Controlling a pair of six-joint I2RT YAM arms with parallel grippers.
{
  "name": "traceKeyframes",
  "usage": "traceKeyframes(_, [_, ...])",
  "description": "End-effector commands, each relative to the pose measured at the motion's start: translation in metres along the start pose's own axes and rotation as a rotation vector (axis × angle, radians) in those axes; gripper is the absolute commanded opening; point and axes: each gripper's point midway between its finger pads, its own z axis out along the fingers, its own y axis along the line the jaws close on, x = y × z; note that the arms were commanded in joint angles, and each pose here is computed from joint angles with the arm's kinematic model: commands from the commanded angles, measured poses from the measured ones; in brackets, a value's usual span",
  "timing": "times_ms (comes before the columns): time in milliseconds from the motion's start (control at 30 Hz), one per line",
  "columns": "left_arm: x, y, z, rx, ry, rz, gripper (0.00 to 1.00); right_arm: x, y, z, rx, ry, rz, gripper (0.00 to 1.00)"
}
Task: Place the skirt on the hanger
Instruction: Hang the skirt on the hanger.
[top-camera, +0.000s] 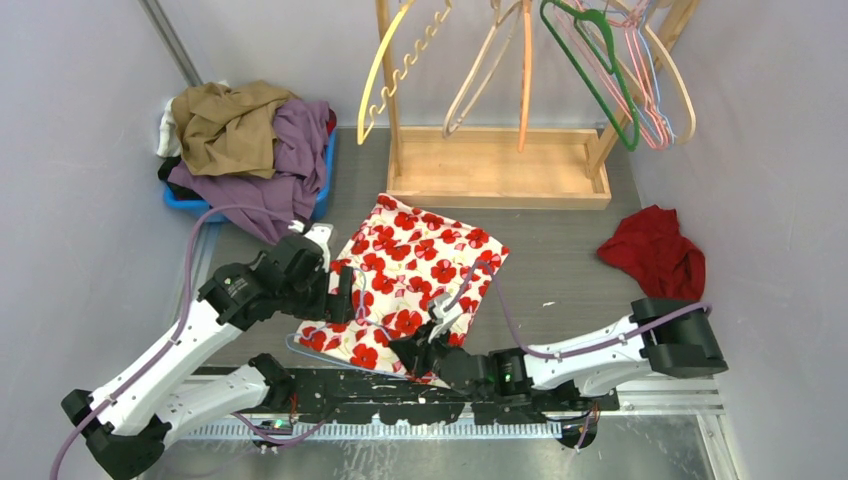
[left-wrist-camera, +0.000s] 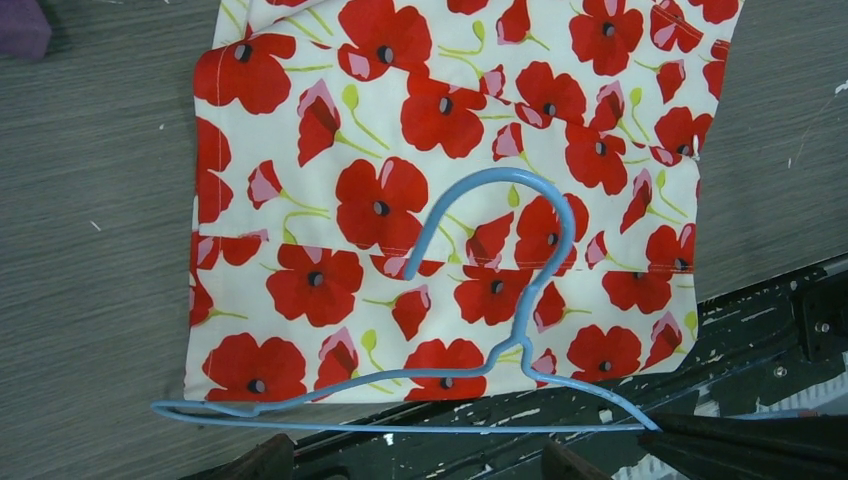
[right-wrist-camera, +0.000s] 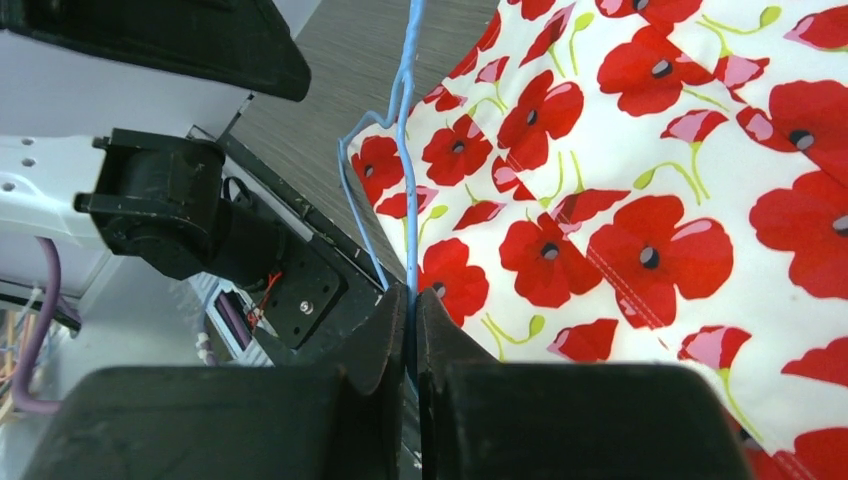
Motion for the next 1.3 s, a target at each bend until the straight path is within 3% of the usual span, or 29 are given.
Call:
traceKeyframes(0, [0.001, -0.002, -0.001, 0.018, -0.007, -0.018, 0.88, -0.022, 0.011, -0.003, 0.055, -0.169, 0.042, 0.01])
traceKeyframes(267, [0.002, -0.005, 0.001, 0.034, -0.007, -0.037, 0.88, 0.011, 0.013, -0.020, 0.130, -0.193, 0.005, 0.01])
traceKeyframes(633, [0.001, -0.007, 0.000, 0.042, -0.013, -0.047, 0.84, 0.010, -0.003, -0.032, 0.240, -0.282, -0.019, 0.01])
traceKeyframes(1267, [0.005, -0.006, -0.006, 0.053, -0.020, -0.055, 0.84, 0.039, 0.034, -0.015, 0.130, -0.193, -0.043, 0.01])
